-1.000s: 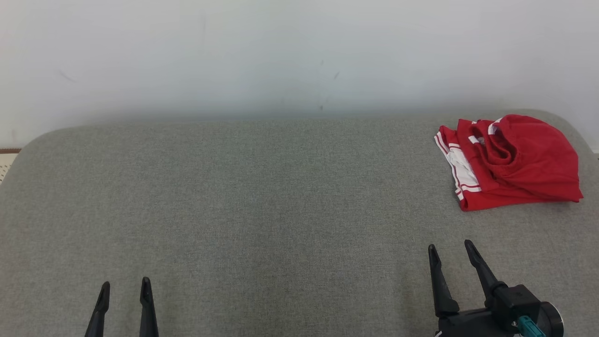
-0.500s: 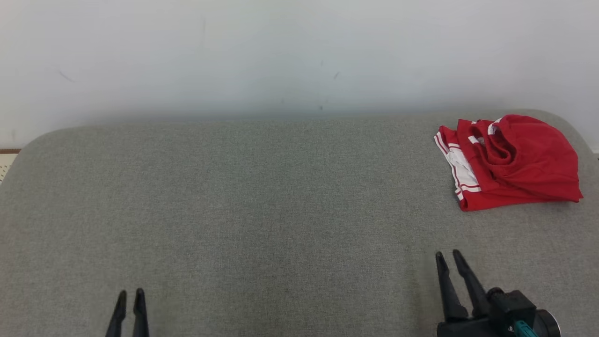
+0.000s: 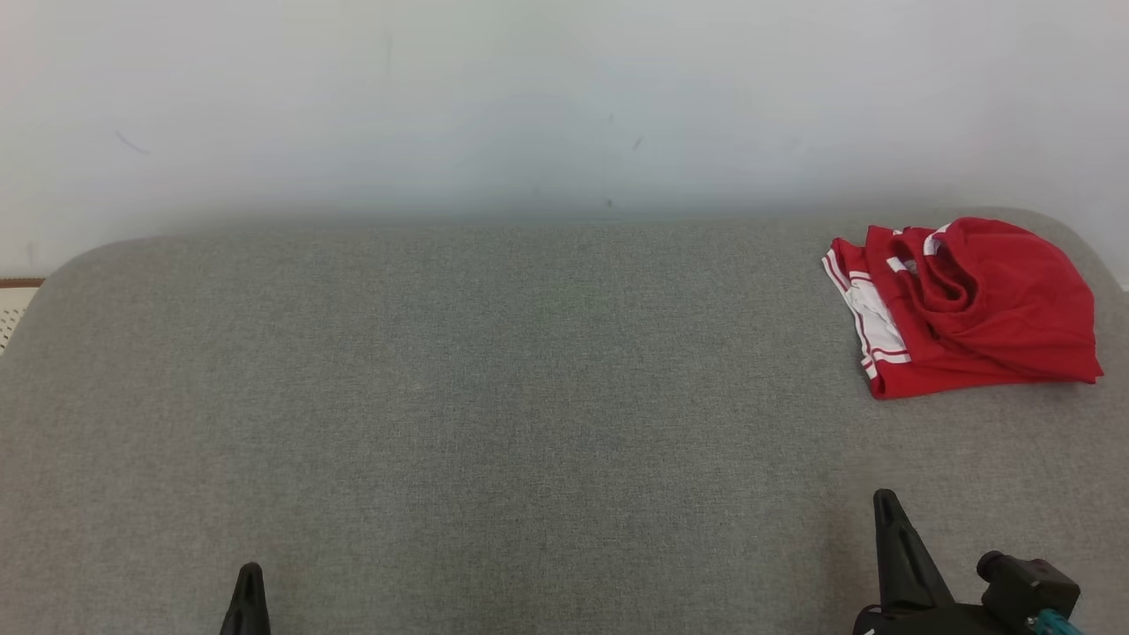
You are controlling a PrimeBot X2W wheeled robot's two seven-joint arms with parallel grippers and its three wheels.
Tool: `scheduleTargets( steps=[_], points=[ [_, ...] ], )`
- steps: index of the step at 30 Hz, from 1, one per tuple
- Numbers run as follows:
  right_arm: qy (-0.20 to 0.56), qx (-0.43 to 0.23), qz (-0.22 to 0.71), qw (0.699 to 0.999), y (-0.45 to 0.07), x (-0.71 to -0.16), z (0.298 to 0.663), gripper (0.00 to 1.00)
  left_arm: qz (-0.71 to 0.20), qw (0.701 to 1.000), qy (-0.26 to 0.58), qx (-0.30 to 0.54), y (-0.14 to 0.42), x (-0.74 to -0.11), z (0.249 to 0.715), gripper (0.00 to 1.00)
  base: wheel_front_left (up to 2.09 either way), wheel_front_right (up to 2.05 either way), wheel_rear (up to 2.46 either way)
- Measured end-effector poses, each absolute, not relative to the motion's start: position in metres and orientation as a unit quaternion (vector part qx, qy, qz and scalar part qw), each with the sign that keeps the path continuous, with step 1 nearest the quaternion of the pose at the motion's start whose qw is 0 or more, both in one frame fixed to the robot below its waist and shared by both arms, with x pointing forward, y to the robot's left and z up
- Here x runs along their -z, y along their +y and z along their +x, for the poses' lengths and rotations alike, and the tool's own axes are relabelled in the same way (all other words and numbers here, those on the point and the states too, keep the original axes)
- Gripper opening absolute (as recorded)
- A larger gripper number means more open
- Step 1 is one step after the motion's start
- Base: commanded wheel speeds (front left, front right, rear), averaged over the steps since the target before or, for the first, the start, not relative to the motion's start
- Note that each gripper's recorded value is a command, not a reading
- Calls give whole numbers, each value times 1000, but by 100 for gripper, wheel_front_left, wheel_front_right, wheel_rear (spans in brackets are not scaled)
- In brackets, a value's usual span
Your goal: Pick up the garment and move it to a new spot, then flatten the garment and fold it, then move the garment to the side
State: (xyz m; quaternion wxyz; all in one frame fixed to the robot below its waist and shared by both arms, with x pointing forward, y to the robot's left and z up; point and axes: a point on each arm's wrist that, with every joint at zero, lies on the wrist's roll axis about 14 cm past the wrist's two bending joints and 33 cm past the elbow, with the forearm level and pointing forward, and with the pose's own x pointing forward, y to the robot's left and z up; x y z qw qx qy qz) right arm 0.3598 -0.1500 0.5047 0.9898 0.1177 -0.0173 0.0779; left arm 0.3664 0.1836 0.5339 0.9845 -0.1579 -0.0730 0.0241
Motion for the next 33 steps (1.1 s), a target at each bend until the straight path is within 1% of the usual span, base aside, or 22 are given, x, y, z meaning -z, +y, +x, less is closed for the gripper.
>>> scheduleTargets(
  steps=[14,33],
  points=[
    [2,-40,242,969,-170,-500,363,0,-277,960,-42,-19,181,-521,370,0,0,0,0],
    [16,-6,379,925,-190,-496,365,0,-405,914,-18,-15,178,-513,373,0,0,0,0]
  ],
)
